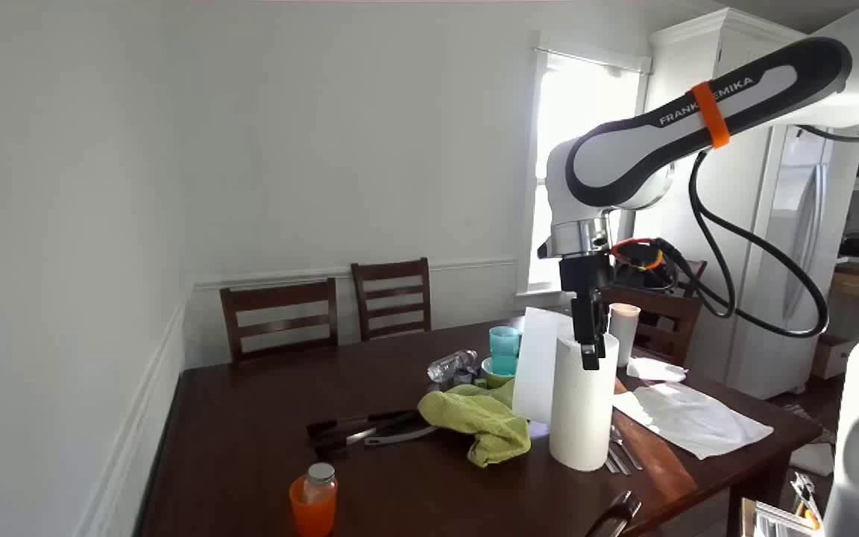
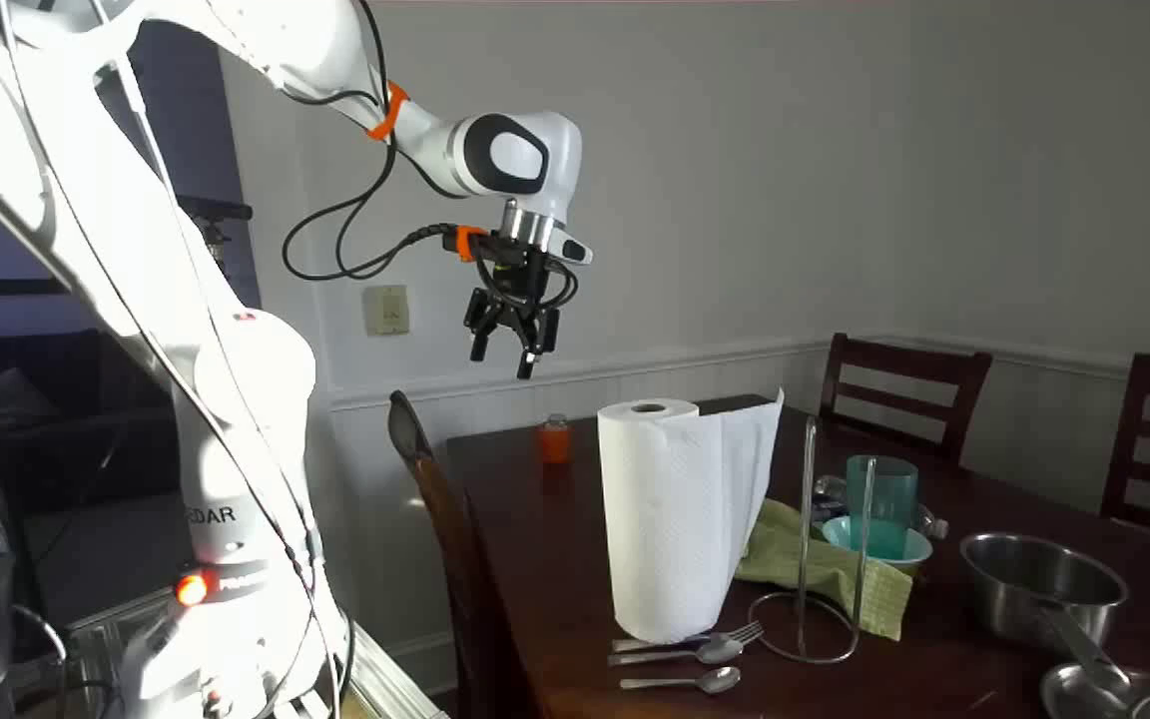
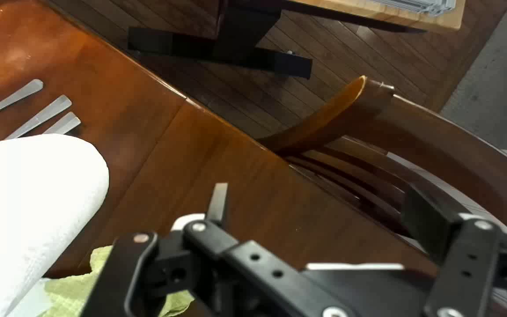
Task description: Put the paper towel on the stand
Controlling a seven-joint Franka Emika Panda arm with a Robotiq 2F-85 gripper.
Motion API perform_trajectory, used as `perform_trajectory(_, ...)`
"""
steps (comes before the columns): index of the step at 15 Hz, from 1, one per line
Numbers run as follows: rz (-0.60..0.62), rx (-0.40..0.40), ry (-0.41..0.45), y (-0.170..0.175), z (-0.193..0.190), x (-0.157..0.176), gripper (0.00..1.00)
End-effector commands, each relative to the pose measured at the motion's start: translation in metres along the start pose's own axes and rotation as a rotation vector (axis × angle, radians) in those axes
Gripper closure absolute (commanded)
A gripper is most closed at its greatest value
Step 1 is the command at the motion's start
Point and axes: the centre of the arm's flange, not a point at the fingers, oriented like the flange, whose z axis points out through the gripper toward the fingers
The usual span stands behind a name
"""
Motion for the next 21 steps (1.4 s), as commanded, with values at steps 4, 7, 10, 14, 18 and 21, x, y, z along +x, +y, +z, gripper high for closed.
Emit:
perform_trajectory(4,0.000,0.000,0.000,0.000,0.000,0.000,0.00)
perform_trajectory(7,0.000,0.000,0.000,0.000,0.000,0.000,0.00)
perform_trajectory(10,0.043,-0.028,0.028,0.015,-0.025,-0.012,0.00)
perform_trajectory(14,0.173,-0.077,0.050,0.056,-0.052,-0.033,0.00)
perform_trajectory(18,0.339,-0.171,0.071,0.100,-0.055,-0.056,0.00)
perform_trajectory(21,0.429,-0.234,0.096,0.129,-0.050,-0.070,0.00)
